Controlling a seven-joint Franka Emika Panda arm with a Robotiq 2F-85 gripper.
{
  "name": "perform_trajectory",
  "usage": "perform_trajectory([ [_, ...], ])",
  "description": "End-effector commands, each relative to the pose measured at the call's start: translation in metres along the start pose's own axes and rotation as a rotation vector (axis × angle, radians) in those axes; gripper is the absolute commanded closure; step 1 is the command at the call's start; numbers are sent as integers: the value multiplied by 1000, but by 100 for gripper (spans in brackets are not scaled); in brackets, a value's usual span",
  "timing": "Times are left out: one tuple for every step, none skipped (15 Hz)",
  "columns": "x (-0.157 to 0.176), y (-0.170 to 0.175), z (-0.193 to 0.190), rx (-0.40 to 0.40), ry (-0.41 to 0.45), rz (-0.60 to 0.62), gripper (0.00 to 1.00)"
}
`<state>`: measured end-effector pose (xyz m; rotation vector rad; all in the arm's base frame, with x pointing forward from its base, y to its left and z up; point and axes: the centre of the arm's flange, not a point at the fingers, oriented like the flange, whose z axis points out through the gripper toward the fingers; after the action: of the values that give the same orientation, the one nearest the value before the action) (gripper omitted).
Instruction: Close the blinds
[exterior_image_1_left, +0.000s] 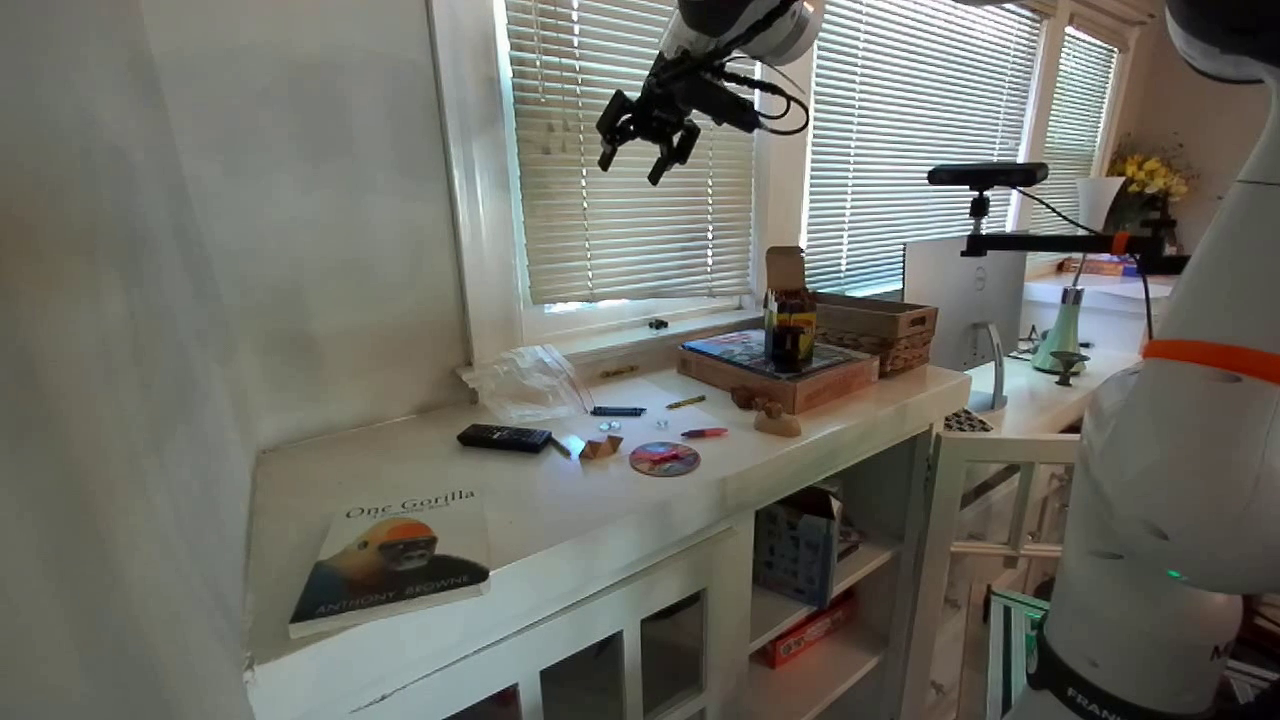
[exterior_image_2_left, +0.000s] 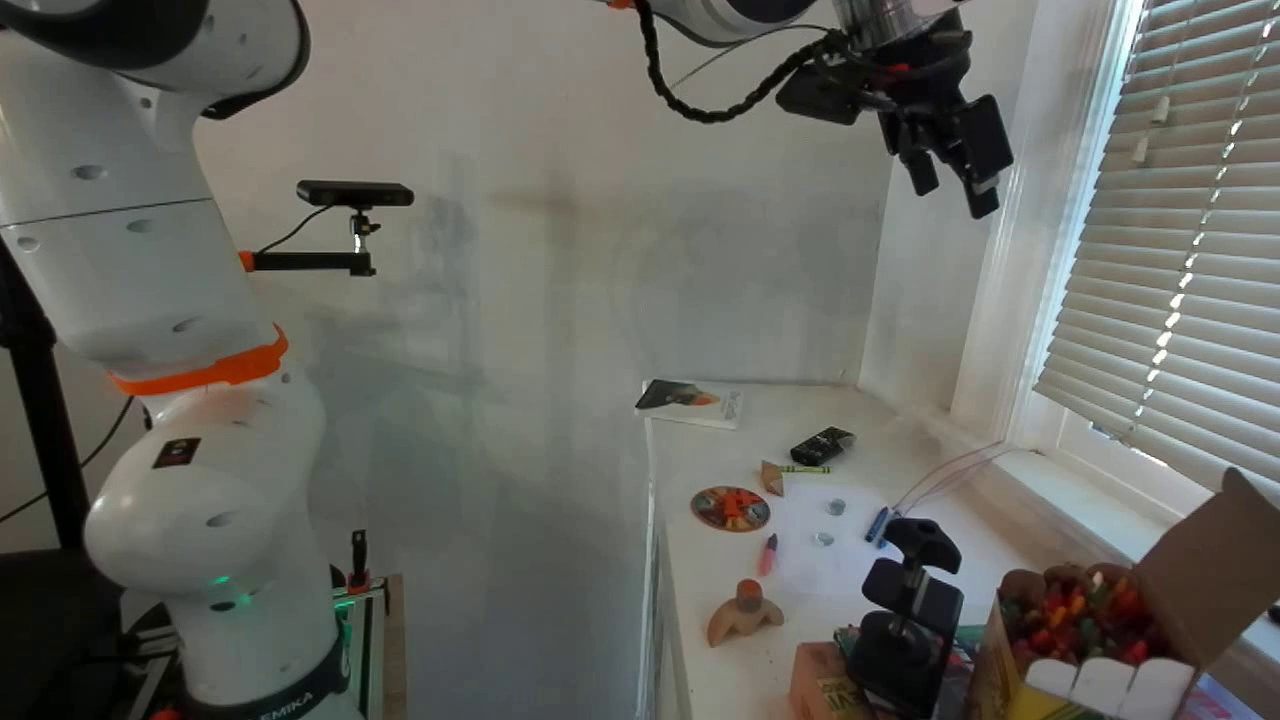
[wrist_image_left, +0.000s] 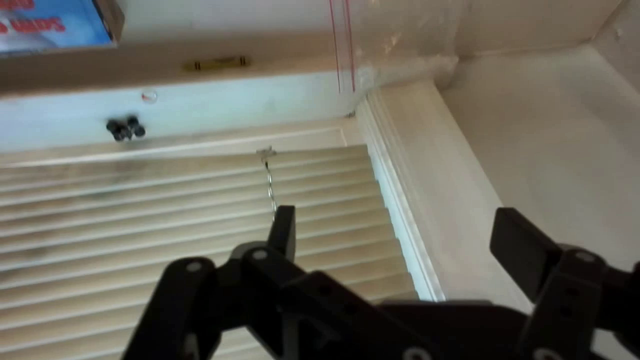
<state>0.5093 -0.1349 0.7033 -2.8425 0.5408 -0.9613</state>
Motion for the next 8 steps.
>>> perform_trajectory([
  [-14,7,-8,9,-167,60,0],
  [-10,5,-2,3,-98,21,0],
  [-12,7,-4,-1,-125,27,0],
  [-13,8,-4,-2,-136,31,0],
  [-14,8,-5,-3,-140,32,0],
  [-14,8,-4,-3,-142,32,0],
  [-14,7,-4,-3,-142,33,0],
  [-14,7,-4,-4,-143,33,0],
])
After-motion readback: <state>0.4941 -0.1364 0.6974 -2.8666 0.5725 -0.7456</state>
